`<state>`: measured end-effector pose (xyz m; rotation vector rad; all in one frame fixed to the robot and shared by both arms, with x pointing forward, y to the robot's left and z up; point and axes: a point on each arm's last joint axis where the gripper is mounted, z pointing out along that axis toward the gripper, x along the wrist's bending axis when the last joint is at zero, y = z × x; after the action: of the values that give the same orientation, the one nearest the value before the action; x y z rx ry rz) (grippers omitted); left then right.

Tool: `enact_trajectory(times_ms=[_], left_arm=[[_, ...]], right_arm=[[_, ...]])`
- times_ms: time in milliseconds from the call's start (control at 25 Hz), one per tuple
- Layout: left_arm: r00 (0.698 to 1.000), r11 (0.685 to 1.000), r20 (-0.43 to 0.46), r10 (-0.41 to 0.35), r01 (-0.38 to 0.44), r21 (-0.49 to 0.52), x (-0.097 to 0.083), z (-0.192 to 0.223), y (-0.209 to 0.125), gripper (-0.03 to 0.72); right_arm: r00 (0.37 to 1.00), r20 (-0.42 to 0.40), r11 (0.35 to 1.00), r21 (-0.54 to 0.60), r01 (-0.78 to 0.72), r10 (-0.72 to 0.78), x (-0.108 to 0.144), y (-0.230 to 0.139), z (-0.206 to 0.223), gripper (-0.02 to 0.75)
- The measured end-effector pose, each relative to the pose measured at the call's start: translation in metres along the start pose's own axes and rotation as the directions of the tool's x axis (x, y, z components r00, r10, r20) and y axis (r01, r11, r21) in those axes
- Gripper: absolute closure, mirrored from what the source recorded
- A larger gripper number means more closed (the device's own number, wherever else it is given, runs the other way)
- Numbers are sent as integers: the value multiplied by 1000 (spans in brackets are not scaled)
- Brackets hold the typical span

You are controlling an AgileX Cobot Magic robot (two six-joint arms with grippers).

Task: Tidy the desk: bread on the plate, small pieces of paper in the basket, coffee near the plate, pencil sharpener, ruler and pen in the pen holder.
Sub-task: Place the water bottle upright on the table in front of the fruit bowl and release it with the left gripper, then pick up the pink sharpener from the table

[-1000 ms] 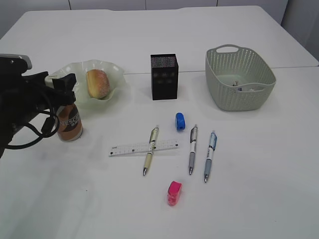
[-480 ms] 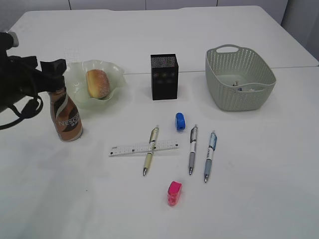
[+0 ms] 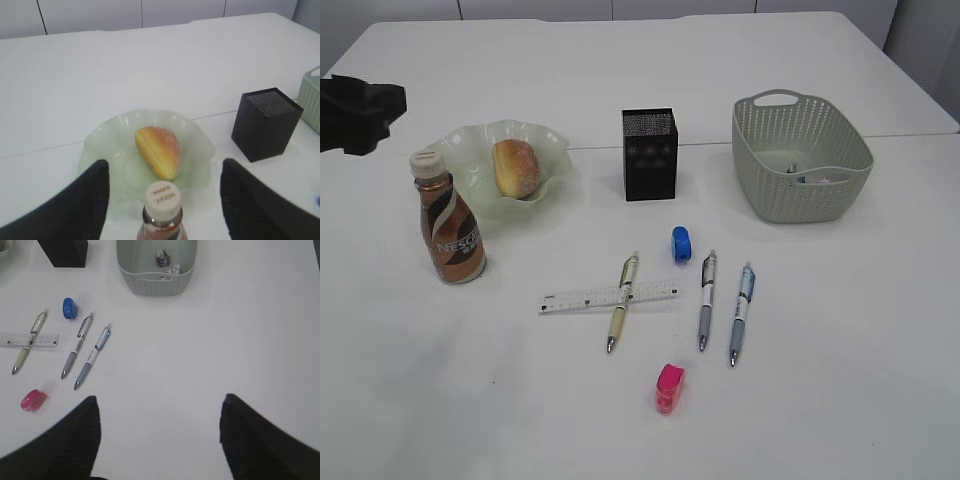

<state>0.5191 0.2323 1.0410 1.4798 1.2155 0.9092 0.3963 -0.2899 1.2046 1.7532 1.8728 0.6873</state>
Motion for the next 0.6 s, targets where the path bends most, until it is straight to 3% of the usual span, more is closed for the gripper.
enact_trajectory(times_ms=[320, 600], left_arm=[[999, 978, 11, -36, 33, 208, -2, -57, 12, 188], [996, 885, 31, -85, 61, 462, -6, -105, 2, 189]], right_arm=[[1000, -26, 1000, 0, -8, 8, 2, 0, 0, 164], [990, -137, 999, 1, -43, 43, 12, 0, -1, 164]])
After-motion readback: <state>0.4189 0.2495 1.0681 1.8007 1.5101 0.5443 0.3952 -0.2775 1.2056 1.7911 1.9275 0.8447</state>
